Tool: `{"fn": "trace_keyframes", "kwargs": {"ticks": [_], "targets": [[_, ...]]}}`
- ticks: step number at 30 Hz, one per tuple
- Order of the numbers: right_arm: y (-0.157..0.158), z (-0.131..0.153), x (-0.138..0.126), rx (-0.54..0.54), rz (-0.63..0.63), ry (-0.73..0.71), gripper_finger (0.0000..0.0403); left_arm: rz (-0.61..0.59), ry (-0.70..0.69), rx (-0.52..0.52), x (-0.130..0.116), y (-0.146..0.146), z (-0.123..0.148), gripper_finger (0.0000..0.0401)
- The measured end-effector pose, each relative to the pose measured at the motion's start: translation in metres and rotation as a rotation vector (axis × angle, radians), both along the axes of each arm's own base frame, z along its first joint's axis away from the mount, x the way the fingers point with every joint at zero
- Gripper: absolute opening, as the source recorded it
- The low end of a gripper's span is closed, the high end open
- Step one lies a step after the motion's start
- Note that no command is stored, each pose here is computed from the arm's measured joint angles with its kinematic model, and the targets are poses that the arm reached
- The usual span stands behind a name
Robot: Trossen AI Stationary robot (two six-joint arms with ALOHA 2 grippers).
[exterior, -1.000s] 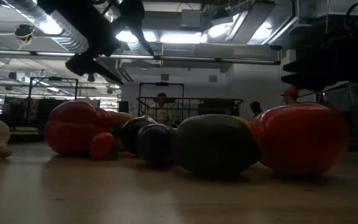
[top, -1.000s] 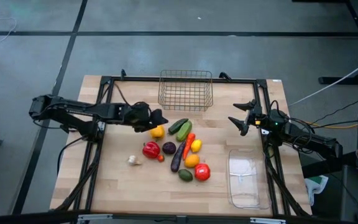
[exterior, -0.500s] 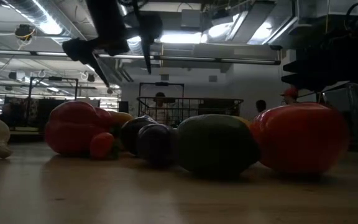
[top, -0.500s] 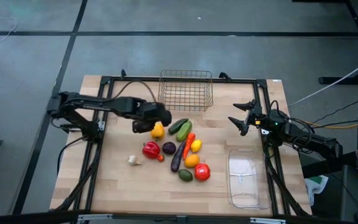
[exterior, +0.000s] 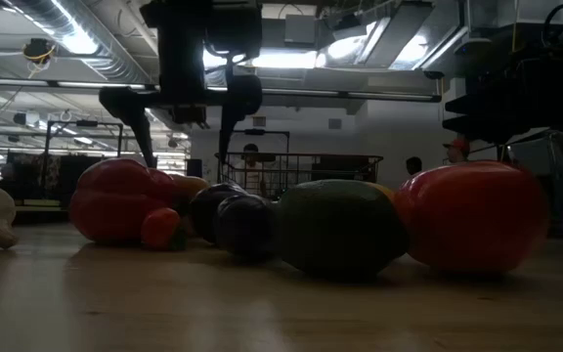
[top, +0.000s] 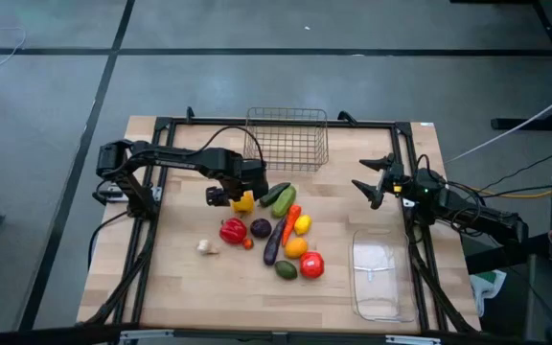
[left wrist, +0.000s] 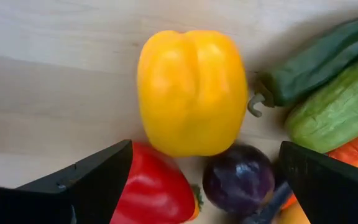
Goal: Sort produce into baskets
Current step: Put the yellow bell pepper into the wire basket
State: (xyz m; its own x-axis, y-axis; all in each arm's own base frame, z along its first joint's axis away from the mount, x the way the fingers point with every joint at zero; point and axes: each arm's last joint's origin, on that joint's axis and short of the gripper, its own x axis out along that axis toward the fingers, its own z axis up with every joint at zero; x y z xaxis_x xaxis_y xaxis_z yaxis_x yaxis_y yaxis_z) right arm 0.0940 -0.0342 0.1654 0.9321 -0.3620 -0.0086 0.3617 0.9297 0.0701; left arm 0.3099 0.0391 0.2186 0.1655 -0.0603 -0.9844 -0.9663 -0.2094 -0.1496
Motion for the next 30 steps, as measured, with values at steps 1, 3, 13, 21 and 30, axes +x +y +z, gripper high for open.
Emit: {"fn": "trace_keyframes", "kwargs": {"ticks": [1,3,13,21,30], "targets": [[0.000,0.000,0.000,0.000,0.000,0.000,0.0370,-0.003,0.003,0.000,0.001,0.000,-0.002,0.0400],[0.000,0.000,0.000,0.000,0.000,0.000,0.0370,-0.006,0.004,0.002,0.002,0.000,-0.004,0.0400],[0.000,0.000,0.000,0.000,-0.002,0.001,0.0370,-0.012,0.044,0.018,0.008,0.001,-0.019,0.0400],[0.000,0.000,0.000,0.000,-0.002,0.001,0.0370,-0.022,0.103,0.045,0.014,0.003,-0.039,0.0400],[0.000,0.000,0.000,0.000,-0.003,0.001,0.0370,-0.153,0.117,0.069,0.015,0.003,-0.045,0.0400]]}}
